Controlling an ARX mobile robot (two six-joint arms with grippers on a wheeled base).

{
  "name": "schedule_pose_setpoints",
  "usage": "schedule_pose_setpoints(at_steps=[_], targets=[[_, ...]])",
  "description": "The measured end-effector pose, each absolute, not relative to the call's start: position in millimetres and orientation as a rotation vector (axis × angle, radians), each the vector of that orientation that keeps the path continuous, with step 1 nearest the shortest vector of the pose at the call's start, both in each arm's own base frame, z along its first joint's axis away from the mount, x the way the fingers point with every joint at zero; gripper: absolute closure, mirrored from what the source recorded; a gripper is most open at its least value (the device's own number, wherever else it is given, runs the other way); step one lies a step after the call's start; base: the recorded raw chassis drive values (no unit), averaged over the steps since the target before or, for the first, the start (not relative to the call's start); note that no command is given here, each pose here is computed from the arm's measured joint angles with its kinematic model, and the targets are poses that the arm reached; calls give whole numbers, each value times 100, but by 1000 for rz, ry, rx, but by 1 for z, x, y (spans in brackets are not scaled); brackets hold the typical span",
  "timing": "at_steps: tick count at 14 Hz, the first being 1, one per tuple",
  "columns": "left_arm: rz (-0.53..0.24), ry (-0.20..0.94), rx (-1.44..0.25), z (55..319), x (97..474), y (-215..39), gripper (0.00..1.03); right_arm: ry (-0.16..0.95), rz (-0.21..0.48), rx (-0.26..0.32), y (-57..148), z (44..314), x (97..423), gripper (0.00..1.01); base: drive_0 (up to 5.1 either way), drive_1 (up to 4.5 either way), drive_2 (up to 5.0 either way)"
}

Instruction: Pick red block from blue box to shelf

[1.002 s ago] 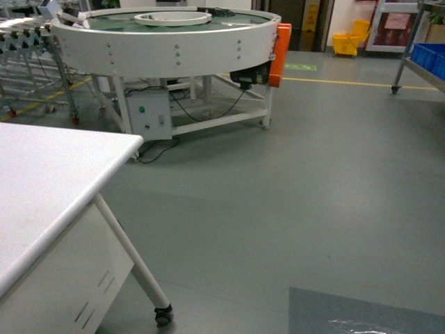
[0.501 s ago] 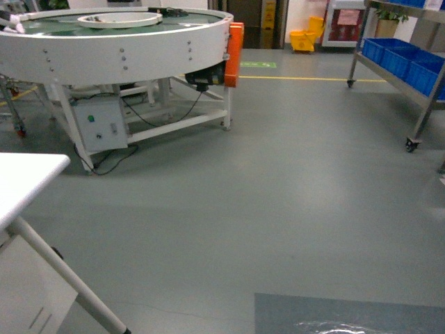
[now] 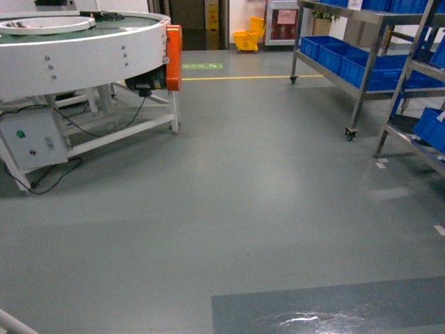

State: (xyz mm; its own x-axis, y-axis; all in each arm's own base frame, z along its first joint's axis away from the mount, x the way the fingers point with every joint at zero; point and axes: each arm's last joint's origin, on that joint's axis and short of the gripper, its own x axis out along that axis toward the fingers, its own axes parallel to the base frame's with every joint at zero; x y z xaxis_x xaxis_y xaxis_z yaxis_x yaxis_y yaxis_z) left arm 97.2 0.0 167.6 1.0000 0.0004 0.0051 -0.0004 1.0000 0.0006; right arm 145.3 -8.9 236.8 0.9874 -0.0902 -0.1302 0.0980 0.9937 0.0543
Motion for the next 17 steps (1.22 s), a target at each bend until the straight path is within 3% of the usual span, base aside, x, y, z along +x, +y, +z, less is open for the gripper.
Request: schedule_pose_setpoints(at_steps=[6,9,17], targets=[[0,-4,1,168,97,0,5,133,-95,61,-9,236,146,72,345,137,-448],[0,-5,1,168,97,0,5,139,-97,61,-9,235,146,72,-5,179,-189],[2,-7,1,168,97,0,5,139,-96,61,-9,236,146,72,6,402,-391]])
